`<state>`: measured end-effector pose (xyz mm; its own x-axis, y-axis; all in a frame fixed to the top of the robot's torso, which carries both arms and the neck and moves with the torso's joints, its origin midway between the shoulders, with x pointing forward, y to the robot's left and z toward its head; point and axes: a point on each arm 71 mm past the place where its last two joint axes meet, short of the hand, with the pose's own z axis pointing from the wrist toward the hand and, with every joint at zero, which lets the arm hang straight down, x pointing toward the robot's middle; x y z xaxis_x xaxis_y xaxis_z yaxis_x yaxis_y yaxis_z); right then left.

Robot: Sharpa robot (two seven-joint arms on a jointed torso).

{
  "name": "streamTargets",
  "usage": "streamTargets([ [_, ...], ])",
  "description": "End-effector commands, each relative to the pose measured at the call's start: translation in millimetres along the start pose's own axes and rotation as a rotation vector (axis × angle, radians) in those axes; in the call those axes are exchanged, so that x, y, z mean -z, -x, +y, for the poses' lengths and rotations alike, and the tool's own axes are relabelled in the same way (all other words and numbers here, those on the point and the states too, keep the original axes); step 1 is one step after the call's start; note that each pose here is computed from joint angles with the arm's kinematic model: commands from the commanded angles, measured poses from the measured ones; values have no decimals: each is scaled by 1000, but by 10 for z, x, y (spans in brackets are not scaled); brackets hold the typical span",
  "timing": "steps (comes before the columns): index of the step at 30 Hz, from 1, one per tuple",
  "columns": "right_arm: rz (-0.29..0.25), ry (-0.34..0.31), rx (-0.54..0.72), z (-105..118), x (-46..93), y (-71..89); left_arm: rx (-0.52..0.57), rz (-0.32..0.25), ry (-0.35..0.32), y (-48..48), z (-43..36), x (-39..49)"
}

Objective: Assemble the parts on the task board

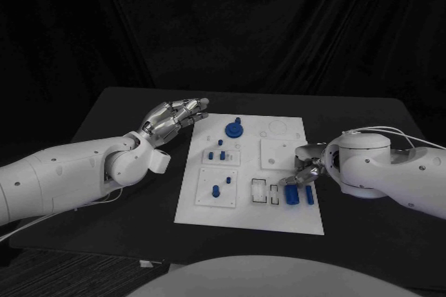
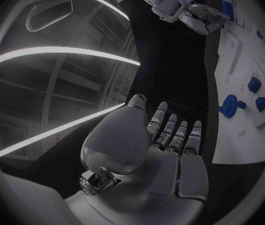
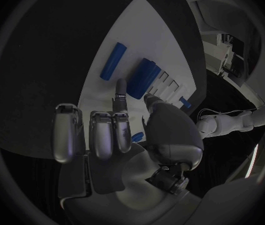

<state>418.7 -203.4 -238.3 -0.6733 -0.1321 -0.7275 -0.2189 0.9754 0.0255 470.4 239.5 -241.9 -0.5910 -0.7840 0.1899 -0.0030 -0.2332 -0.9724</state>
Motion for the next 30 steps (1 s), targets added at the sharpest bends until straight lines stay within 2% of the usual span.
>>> streamTargets([
  [1, 1, -10, -12, 0, -14, -33, 15, 9, -17, -17, -3, -3],
  [18, 19, -6, -47, 13, -49, -110, 20, 10, -4, -14, 34, 13],
  [30, -4, 4, -203, -32, -28, -109, 22, 7, 2, -3, 56, 31],
])
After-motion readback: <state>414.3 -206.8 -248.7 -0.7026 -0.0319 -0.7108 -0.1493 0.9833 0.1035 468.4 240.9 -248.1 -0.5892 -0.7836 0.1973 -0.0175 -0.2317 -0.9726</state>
